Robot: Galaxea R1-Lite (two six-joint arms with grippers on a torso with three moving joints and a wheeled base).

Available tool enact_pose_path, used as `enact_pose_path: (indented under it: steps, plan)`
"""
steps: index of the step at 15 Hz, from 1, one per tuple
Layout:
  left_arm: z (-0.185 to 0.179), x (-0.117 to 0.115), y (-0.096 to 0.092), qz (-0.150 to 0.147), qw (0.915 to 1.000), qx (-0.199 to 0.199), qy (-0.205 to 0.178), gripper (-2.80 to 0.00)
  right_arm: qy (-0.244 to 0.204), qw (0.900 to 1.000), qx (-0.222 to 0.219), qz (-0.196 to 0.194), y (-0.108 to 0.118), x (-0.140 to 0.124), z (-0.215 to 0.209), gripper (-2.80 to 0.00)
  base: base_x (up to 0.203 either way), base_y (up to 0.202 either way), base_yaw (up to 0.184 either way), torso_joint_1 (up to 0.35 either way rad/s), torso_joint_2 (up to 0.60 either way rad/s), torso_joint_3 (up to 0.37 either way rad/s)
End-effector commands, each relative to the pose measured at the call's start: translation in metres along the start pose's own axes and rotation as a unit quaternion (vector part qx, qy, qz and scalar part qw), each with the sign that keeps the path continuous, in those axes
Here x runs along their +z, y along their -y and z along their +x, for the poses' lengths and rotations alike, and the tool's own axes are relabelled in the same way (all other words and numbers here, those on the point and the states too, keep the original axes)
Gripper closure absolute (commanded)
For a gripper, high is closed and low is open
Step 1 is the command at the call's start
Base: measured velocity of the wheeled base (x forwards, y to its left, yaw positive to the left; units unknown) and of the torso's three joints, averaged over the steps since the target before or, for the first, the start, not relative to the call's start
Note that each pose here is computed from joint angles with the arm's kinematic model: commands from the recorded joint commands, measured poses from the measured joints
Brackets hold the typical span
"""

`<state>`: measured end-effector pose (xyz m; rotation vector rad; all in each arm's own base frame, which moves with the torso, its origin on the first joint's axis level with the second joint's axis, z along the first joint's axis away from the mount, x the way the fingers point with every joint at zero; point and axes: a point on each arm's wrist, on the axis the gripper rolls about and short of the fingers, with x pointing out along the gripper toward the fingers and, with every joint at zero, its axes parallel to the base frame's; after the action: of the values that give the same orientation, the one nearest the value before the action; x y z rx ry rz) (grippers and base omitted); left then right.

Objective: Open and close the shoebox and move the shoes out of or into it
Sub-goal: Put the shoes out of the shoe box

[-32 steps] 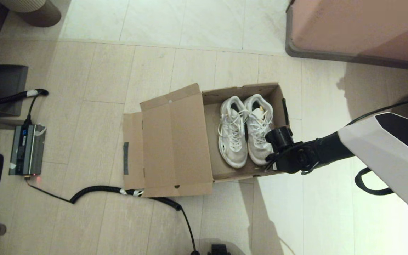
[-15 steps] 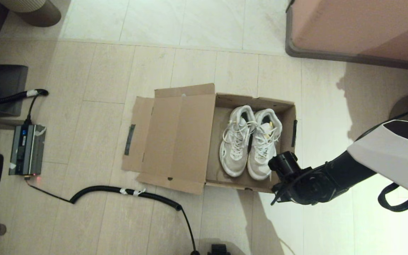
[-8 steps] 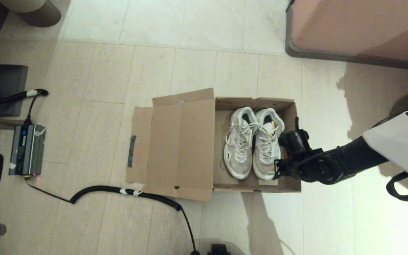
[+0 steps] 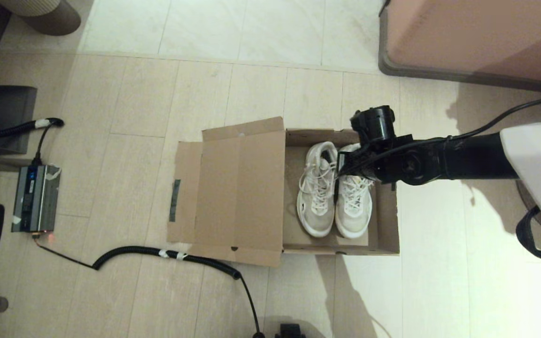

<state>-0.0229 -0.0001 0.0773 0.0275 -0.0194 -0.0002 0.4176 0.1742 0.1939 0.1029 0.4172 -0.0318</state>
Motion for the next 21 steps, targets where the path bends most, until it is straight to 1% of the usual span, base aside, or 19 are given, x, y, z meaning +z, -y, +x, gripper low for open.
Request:
enact_pose_path:
  steps: [1, 3, 6, 9, 12, 14, 15, 16, 21]
  plan:
    - [0.001, -0.002, 0.0, 0.0, 1.0, 0.0, -0.004, 0.0, 0.004, 1.0, 0.007, 0.001, -0.008, 0.0, 0.001, -2.8, 0.0, 0.0, 0.0, 0.0, 0.0, 0.0]
    - [0.001, -0.002, 0.0, 0.0, 1.0, 0.0, -0.004, 0.0, 0.004, 1.0, 0.01, -0.001, -0.011, -0.001, 0.003, -2.8, 0.0, 0.0, 0.0, 0.0, 0.0, 0.0]
    - [0.001, -0.002, 0.0, 0.0, 1.0, 0.0, -0.004, 0.0, -0.002, 1.0, 0.009, 0.001, -0.019, -0.013, 0.022, -2.8, 0.0, 0.0, 0.0, 0.0, 0.0, 0.0]
    - [0.001, -0.002, 0.0, 0.0, 1.0, 0.0, -0.004, 0.0, -0.006, 1.0, 0.006, 0.001, -0.022, -0.026, 0.042, -2.8, 0.0, 0.0, 0.0, 0.0, 0.0, 0.0]
    - [0.001, -0.002, 0.0, 0.0, 1.0, 0.0, -0.004, 0.0, 0.02, 1.0, 0.01, 0.009, -0.023, -0.033, 0.057, -2.8, 0.0, 0.0, 0.0, 0.0, 0.0, 0.0]
    - [0.001, -0.002, 0.0, 0.0, 1.0, 0.0, -0.004, 0.0, 0.016, 1.0, 0.008, 0.007, -0.022, -0.037, 0.062, -2.8, 0.0, 0.0, 0.0, 0.0, 0.0, 0.0]
    - [0.001, -0.002, 0.0, 0.0, 1.0, 0.0, -0.004, 0.0, 0.015, 1.0, 0.006, 0.007, -0.021, -0.038, 0.064, -0.63, 0.0, 0.0, 0.0, 0.0, 0.0, 0.0]
    - [0.001, -0.002, 0.0, 0.0, 1.0, 0.0, -0.004, 0.0, 0.014, 1.0, 0.005, 0.005, -0.02, -0.039, 0.065, 0.0, 0.0, 0.0, 0.0, 0.0, 0.0, 0.0]
    - [0.001, -0.002, 0.0, 0.0, 1.0, 0.0, -0.004, 0.0, 0.03, 0.999, -0.003, 0.011, -0.018, -0.032, 0.071, 0.0, 0.0, 0.0, 0.0, 0.0, 0.0, 0.0]
